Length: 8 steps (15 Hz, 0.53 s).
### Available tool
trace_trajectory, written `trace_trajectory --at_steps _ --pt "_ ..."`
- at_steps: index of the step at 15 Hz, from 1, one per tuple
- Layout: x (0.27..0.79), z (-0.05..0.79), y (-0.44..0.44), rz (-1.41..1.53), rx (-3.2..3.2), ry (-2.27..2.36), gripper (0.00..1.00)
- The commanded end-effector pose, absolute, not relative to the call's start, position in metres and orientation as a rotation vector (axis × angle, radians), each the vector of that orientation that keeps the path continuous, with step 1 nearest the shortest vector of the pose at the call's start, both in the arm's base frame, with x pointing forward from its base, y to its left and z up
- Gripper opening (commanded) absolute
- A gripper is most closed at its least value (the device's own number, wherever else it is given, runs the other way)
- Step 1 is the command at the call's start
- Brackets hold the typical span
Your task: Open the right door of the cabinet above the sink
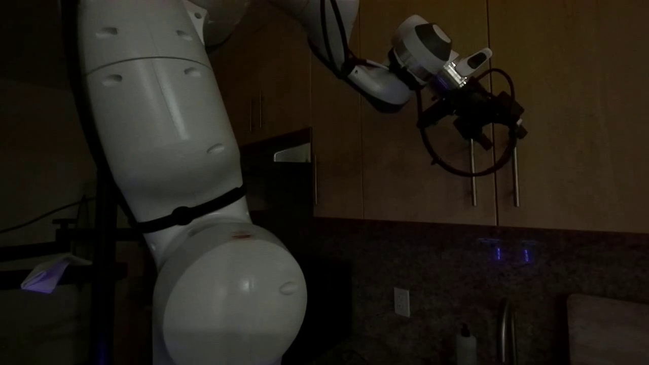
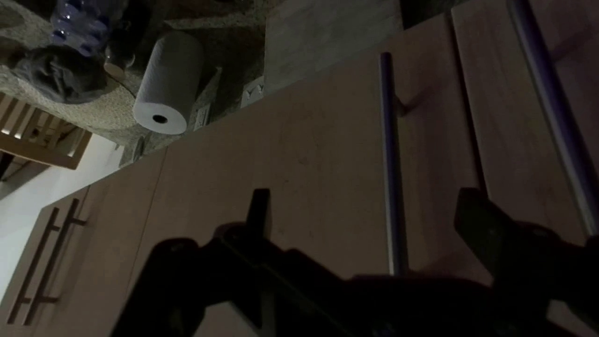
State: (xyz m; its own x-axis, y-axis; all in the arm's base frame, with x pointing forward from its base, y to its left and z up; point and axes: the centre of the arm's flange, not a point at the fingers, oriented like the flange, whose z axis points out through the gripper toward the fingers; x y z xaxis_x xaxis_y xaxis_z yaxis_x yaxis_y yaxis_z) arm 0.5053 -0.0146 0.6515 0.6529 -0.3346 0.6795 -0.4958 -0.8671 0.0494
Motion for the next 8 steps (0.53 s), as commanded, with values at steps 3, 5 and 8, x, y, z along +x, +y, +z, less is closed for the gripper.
trace_trajectory --at_steps 3,5,8 --pt "0.519 0.645 -0.011 1.103 2.523 -0.873 1.0" --pt "0.523 0.646 -0.008 1.138 2.423 -0.897 1.0" --pt "0.534 0.642 -0.008 1.163 2.354 -0.884 1.0"
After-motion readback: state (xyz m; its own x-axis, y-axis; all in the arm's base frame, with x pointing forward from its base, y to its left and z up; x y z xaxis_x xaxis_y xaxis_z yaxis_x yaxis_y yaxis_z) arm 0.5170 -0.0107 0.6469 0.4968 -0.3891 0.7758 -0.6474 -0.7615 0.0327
